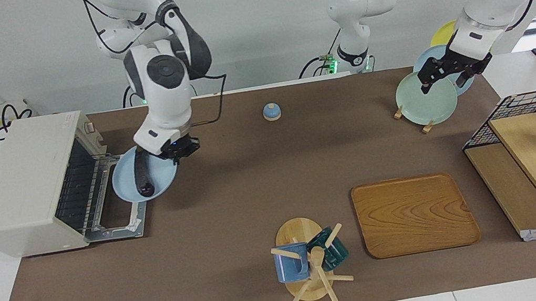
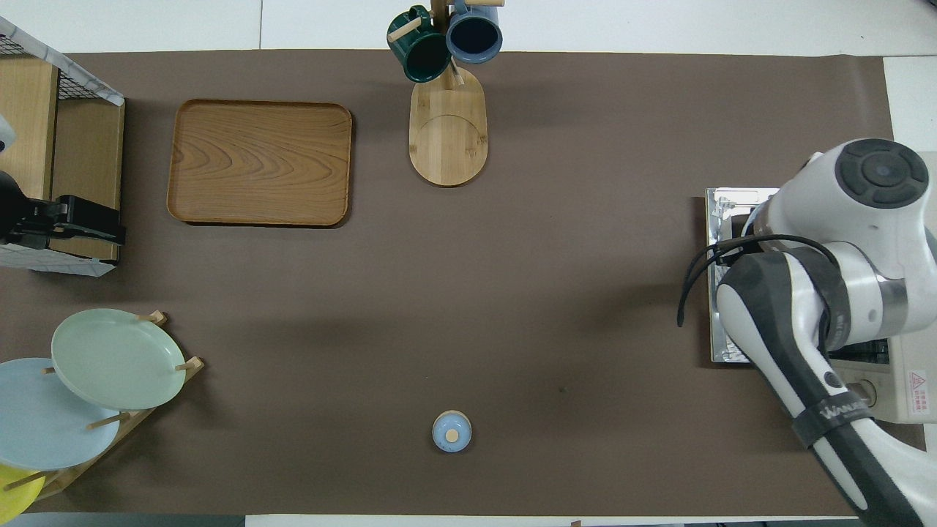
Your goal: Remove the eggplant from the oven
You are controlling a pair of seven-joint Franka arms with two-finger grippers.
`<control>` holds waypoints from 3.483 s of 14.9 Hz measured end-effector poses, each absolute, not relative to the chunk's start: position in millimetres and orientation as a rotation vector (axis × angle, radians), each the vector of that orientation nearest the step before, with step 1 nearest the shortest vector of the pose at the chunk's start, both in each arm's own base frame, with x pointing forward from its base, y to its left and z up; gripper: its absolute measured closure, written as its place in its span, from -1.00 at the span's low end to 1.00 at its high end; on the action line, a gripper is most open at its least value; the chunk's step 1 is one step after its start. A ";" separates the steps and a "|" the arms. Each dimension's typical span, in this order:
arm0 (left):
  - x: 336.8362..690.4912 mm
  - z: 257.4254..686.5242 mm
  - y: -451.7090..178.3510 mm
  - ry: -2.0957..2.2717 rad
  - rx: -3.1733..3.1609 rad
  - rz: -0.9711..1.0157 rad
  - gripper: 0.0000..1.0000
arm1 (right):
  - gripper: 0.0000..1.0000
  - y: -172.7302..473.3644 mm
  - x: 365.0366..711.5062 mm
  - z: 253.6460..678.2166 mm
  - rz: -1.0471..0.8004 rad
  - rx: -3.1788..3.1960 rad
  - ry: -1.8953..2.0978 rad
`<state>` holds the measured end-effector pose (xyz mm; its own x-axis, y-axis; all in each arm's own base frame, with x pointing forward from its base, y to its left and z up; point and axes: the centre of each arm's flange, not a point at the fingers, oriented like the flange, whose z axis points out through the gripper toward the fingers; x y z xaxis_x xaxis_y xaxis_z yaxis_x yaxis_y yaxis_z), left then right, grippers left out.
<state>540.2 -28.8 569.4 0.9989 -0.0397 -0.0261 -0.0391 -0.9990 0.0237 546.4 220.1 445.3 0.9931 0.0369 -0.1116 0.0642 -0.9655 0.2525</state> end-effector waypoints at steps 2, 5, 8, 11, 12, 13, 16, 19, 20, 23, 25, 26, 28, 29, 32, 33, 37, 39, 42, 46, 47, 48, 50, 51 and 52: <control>532.1 549.1 -28.3 -0.058 3.118 0.019 -1.00 | 0.95 292.3 549.1 441.2 -0.156 2.856 -0.028; 518.2 515.4 -27.7 -0.055 3.118 0.062 -1.00 | 0.95 396.0 553.5 404.2 -0.097 2.880 -0.134; 512.5 488.9 -27.2 -0.053 3.118 0.081 -1.00 | 0.95 459.4 538.0 371.2 -0.039 2.925 -0.142; 509.4 467.9 -26.8 -0.051 3.118 0.101 -1.00 | 0.95 485.4 529.3 356.7 0.013 2.972 -0.136; 508.5 461.3 -26.6 -0.050 3.118 0.114 -1.00 | 0.95 488.7 528.8 354.7 0.022 2.985 -0.144; 507.2 454.1 -26.4 -0.049 3.117 0.124 -1.00 | 0.95 492.9 527.9 352.7 0.030 3.002 -0.157; 504.3 433.3 -26.0 -0.047 3.118 0.119 -1.00 | 0.95 505.4 523.3 337.1 0.049 3.056 -0.179; 507.9 419.5 -26.0 -0.049 3.119 0.111 -1.00 | 0.60 503.1 529.0 327.9 0.067 3.094 -0.210; 508.8 416.8 -26.1 -0.050 3.119 0.106 -1.00 | 0.41 501.3 531.2 328.8 0.069 3.096 -0.216; 509.3 414.6 -26.1 -0.051 3.119 0.102 -1.00 | -0.13 485.8 539.5 344.4 0.053 3.073 -0.242; 509.3 414.7 -26.7 -0.056 3.119 0.103 -1.00 | 0.01 448.4 554.9 370.2 0.009 3.015 -0.248; 509.3 414.7 -28.3 -0.063 3.119 0.104 -1.00 | 0.19 422.4 564.2 383.8 -0.015 2.974 -0.242; 509.2 414.6 -35.6 -0.089 3.119 0.106 -1.00 | 0.28 365.7 579.8 397.6 -0.073 2.906 -0.219; 508.7 414.7 -46.1 -0.121 3.117 0.110 -1.00 | 0.48 335.7 583.8 395.2 -0.109 2.884 -0.211; 502.6 417.5 -101.9 -0.185 3.095 0.123 -1.00 | 0.97 235.4 587.2 372.1 -0.184 2.842 -0.175; 499.0 418.9 -123.6 -0.162 3.083 0.129 -1.00 | 0.98 204.6 586.1 363.3 -0.201 2.845 -0.160; 480.2 410.2 -229.0 -0.008 3.025 0.188 -1.00 | 0.98 127.5 568.9 323.3 -0.213 2.796 -0.051; 475.1 398.0 -283.2 0.089 2.996 0.193 -1.00 | 0.98 120.9 558.3 306.0 -0.215 2.770 -0.010; 478.1 376.8 -343.7 0.151 2.979 0.164 -1.00 | 0.98 110.0 549.8 289.4 -0.216 2.740 0.025; 463.6 327.7 -421.5 0.197 2.966 0.123 -1.00 | 0.98 95.2 545.0 279.8 -0.219 2.712 0.041; 459.9 316.8 -432.4 0.195 2.967 0.115 -1.00 | 0.98 92.6 544.4 278.5 -0.218 2.710 0.043; 457.9 309.0 -437.7 0.190 2.972 0.107 -1.00 | 0.98 90.5 544.2 278.1 -0.216 2.699 0.054; 454.4 300.7 -442.3 0.178 2.981 0.094 -0.96 | 0.98 87.3 544.4 278.4 -0.206 2.674 0.092; 453.5 299.2 -443.1 0.176 2.983 0.092 -0.78 | 0.98 86.2 544.5 278.7 -0.207 2.663 0.124; 453.5 299.3 -443.2 0.176 2.983 0.092 -0.51 | 0.98 84.7 544.7 279.0 -0.209 2.656 0.152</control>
